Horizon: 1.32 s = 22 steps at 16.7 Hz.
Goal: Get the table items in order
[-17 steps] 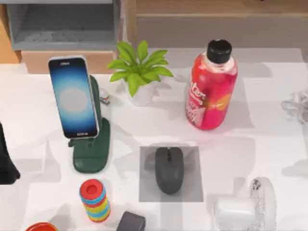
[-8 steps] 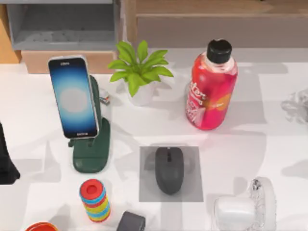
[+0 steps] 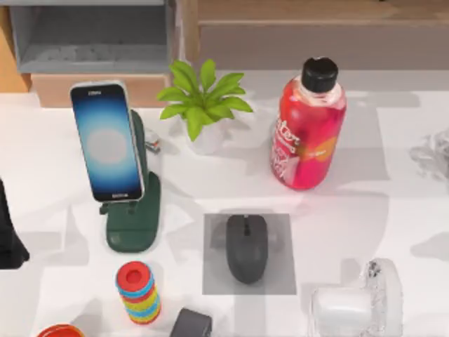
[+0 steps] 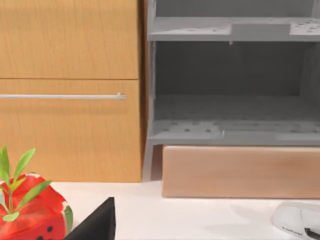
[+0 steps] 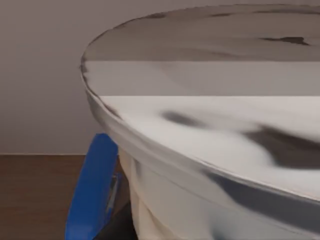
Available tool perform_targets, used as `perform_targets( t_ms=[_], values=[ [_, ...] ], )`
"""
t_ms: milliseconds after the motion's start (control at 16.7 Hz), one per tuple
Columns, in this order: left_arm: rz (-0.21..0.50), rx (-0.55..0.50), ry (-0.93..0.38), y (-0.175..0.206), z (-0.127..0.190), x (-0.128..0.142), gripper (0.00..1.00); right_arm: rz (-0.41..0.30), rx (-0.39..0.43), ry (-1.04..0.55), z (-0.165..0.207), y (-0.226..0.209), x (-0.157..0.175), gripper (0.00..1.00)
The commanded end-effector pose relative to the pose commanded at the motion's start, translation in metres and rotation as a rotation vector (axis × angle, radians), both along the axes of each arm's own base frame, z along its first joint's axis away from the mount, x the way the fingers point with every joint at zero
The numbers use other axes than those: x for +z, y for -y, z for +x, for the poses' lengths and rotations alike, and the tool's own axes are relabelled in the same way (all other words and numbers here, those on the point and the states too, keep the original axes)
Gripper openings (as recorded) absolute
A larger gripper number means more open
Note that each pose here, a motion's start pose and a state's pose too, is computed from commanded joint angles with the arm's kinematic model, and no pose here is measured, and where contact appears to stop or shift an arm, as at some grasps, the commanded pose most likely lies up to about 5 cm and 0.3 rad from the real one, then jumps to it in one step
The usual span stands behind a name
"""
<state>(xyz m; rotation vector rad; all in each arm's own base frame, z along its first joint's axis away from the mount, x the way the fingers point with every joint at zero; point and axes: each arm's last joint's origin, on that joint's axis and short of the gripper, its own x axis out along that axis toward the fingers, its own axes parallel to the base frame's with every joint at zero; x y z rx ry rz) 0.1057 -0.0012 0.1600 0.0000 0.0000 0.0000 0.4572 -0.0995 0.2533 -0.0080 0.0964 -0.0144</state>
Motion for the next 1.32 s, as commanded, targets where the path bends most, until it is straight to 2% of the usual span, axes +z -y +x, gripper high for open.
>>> perform_targets(
  t_ms=[180, 960, 1320],
  values=[
    [0.0, 0.0, 0.0, 0.0, 0.0, 0.0, 1.0, 0.0, 0.0, 0.0, 0.0, 0.0, 0.0, 0.0],
    [0.0, 0.0, 0.0, 0.0, 0.0, 0.0, 1.0, 0.0, 0.0, 0.0, 0.0, 0.0, 0.0, 0.98],
    [0.0, 0.0, 0.0, 0.0, 0.0, 0.0, 1.0, 0.0, 0.0, 0.0, 0.0, 0.0, 0.0, 1.0]
  ],
)
